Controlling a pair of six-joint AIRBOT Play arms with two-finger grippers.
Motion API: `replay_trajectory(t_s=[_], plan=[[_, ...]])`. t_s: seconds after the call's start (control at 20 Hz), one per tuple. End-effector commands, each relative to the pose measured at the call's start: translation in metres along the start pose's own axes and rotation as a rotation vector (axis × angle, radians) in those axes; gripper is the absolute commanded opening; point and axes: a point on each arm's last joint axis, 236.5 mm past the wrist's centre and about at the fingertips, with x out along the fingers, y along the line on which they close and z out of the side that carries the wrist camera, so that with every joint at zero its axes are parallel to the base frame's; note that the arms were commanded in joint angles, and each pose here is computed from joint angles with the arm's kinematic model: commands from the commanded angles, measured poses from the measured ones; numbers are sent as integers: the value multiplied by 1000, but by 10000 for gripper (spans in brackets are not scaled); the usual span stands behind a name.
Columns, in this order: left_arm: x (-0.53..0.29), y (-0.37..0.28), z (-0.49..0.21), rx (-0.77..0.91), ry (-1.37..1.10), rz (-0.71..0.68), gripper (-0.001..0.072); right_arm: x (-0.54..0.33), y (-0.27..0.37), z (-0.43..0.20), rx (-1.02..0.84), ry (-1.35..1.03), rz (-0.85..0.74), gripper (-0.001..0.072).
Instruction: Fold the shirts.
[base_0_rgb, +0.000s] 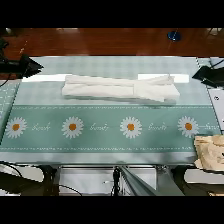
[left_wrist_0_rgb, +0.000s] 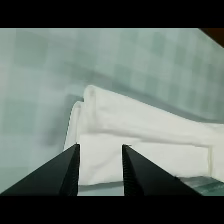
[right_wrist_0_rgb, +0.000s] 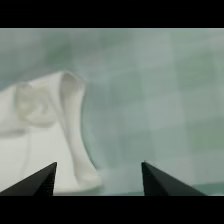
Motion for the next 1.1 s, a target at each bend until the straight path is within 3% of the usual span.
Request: replay_trajectory(t_s=[0.0, 0.2, 0.3, 0.9, 0.95, 1.0, 1.05], plan=[[-3, -3, -12, 22, 63, 49, 345, 21, -17, -56, -17, 273, 65, 626], [16, -16, -23, 84, 100, 77, 344, 62, 40, -50, 72, 273, 395, 626], [20, -14, -29, 112, 123, 109, 343, 75, 54, -31, 147, 208, 481, 626], [22, -12, -31, 124, 133, 126, 344, 138, 71, -32, 229, 203, 462, 613], [21, -13, -32, 123, 137, 125, 343, 143, 80, -33, 209, 200, 456, 586], [21, -13, -33, 123, 142, 124, 344, 146, 88, -32, 190, 190, 450, 513], [21, -13, -33, 123, 144, 124, 343, 148, 96, -31, 172, 182, 449, 333]])
